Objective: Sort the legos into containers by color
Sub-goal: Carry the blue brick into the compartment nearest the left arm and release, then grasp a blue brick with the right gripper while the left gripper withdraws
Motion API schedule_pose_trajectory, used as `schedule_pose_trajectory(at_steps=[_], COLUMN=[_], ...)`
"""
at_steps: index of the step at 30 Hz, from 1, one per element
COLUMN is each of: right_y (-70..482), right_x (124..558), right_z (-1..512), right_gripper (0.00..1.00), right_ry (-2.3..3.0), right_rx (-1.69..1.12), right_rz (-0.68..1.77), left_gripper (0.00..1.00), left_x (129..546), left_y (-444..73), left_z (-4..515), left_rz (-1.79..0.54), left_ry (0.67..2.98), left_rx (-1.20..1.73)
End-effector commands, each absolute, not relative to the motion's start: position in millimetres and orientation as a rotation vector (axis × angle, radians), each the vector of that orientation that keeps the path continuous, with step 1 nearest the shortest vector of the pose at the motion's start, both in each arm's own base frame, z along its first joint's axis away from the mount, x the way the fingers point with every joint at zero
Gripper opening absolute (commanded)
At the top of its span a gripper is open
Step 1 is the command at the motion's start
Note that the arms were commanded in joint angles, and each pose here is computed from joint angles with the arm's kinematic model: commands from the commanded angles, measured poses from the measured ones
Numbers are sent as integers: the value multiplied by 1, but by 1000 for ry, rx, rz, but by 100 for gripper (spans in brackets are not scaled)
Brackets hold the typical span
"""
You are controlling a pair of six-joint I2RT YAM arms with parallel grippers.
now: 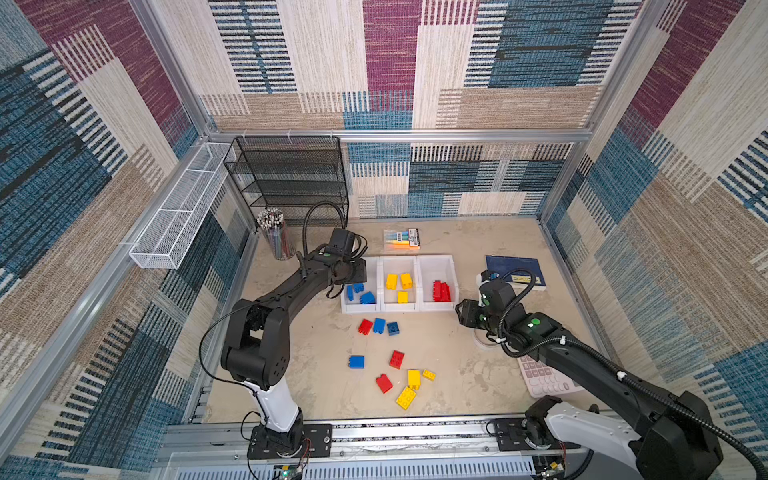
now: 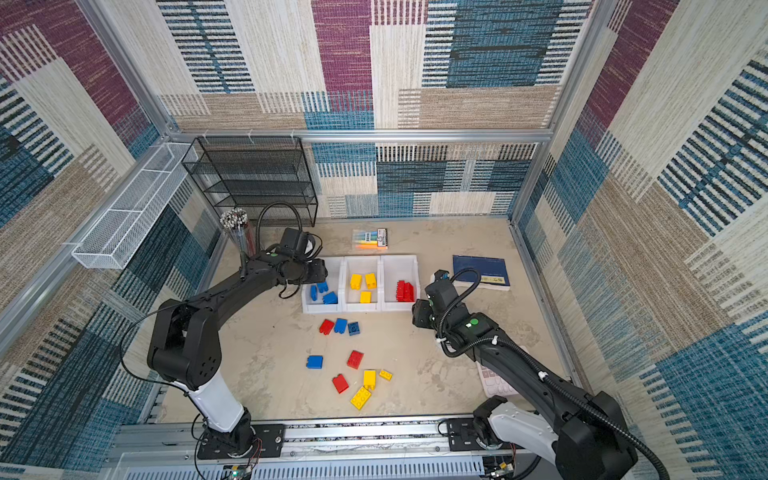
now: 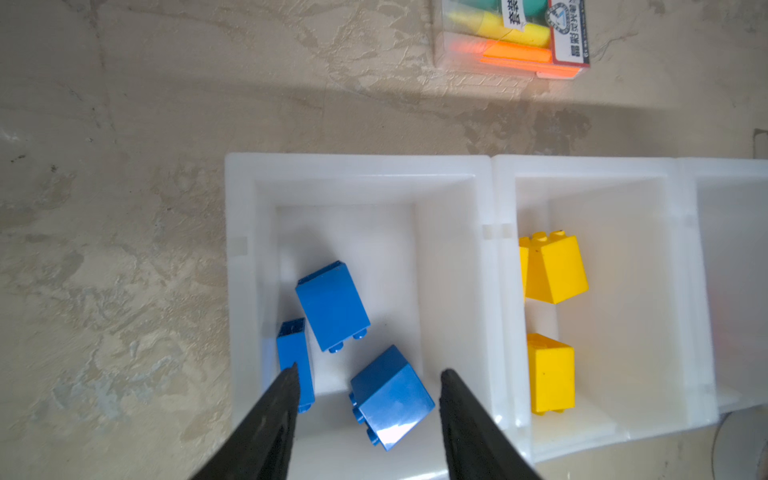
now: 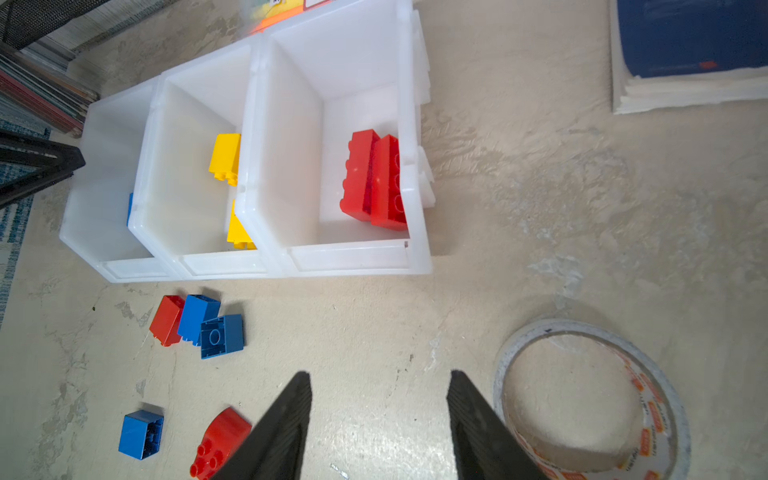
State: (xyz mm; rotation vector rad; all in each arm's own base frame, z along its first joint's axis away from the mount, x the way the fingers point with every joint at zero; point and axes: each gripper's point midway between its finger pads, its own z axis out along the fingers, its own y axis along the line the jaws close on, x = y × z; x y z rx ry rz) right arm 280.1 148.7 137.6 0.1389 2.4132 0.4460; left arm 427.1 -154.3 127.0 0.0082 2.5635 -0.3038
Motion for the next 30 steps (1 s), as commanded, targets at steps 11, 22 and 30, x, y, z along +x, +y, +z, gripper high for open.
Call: schedule_pose_trajectory(at_steps=[11, 22, 30], right_y=[153, 169, 209], right_x=[280, 283, 282], right_z=[134, 128, 116], right_gripper=[56, 55, 55], right_ry=[2421, 2444, 2485], right_rx=[131, 82, -46], right_rz=[470, 481, 496], left_gripper=[58, 60, 61], left_x=[381, 322, 292], left_y=[-136, -110, -102], left_z=[159, 147, 130], left_rz=[-341, -367, -405], left_ry=[2460, 2442, 2454], left_rx=[-24, -165, -254])
